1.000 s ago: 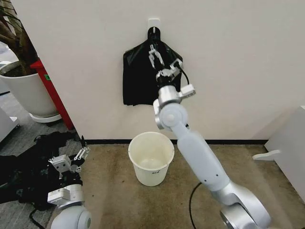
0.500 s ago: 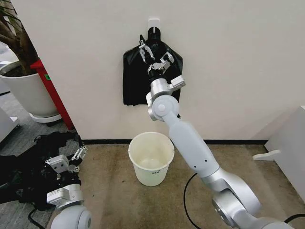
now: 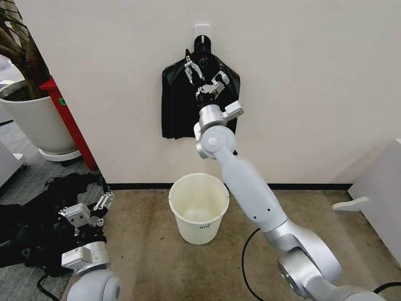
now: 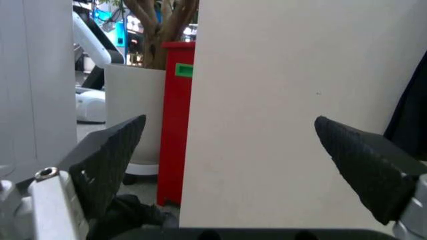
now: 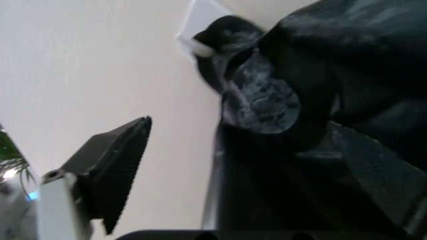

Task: Place the garbage bag over the trash bin.

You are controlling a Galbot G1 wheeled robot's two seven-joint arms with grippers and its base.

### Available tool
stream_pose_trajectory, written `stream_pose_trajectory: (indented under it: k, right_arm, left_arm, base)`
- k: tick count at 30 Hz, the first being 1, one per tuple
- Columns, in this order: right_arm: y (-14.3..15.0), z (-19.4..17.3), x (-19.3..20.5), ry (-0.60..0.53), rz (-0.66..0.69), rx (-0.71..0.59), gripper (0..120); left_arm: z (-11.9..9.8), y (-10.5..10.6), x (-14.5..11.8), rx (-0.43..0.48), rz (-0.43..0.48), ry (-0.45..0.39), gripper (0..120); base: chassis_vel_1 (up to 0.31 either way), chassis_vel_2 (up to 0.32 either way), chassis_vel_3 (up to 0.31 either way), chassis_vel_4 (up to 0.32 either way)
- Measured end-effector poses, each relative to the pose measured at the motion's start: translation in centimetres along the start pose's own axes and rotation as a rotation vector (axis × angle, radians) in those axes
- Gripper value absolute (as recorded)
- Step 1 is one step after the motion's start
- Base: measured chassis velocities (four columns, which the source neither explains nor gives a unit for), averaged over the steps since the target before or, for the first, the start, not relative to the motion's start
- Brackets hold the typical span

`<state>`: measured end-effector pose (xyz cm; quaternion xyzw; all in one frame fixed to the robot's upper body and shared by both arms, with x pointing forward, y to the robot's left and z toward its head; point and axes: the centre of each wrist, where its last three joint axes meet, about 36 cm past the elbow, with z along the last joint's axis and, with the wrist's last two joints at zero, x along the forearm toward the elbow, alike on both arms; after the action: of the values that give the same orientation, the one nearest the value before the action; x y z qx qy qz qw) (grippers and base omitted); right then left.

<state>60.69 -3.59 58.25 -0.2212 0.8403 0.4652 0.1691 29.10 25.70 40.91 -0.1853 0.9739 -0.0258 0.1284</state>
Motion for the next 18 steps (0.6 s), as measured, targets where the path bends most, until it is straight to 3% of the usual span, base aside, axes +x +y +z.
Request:
stream_pose_trajectory:
  k: [11,18]
  right_arm:
    - [-1.16,-0.72,-0.72,-0.018,-0.001,0.014,64]
    - [-0.73,-0.96,-0.59,-0.027,-0.035,0.016,36]
  left_arm:
    - [0.17,0.13,0.08,-0.008,-0.002,-0.004,100]
    - [0.7,0.14,0.22,-0.019,-0.004,0.001,100]
  base:
    - [0.0,0.0,0.0,0.0]
    - [0.0,0.0,0.0,0.0]
